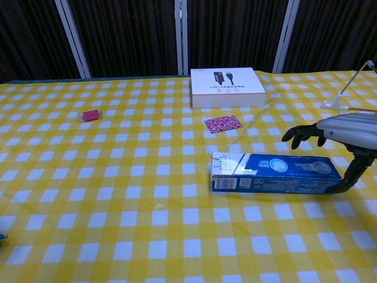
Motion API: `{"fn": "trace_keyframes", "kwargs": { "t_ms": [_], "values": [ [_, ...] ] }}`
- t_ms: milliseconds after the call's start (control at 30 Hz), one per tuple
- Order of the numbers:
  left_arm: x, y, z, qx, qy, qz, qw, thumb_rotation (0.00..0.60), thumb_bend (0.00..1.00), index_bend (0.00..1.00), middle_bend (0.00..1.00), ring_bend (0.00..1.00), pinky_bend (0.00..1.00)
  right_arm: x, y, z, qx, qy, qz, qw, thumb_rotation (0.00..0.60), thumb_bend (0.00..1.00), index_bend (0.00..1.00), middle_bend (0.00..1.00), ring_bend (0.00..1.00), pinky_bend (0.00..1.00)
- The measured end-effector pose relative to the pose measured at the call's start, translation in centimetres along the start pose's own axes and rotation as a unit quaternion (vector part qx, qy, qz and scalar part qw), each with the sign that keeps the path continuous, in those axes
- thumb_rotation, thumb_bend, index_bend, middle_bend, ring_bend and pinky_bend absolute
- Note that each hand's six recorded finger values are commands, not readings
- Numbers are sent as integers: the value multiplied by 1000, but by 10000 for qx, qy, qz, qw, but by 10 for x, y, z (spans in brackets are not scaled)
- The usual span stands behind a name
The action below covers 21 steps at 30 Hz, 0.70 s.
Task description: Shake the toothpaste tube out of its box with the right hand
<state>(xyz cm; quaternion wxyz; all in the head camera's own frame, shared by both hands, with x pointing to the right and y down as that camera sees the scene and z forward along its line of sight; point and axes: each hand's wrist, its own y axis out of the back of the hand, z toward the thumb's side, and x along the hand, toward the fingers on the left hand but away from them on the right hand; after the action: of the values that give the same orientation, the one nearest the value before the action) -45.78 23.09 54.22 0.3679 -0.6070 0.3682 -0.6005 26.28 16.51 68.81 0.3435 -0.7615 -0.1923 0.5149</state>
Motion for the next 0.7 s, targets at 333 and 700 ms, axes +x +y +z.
{"fn": "trace_keyframes", "kwargs": {
  "t_ms": [333, 700],
  "values": [
    [2, 1, -4, -54, 58, -11, 10000, 600, 0, 0, 0, 0, 0, -18, -11, 10, 80, -91, -116, 9999, 600, 238, 325, 357, 327, 498],
    [3, 1, -4, -85, 52, -30, 9999, 600, 0, 0, 0, 0, 0, -16, 0, 20, -20, 69, -415, 9991, 600, 332, 381, 423, 373, 509]
  ]
}}
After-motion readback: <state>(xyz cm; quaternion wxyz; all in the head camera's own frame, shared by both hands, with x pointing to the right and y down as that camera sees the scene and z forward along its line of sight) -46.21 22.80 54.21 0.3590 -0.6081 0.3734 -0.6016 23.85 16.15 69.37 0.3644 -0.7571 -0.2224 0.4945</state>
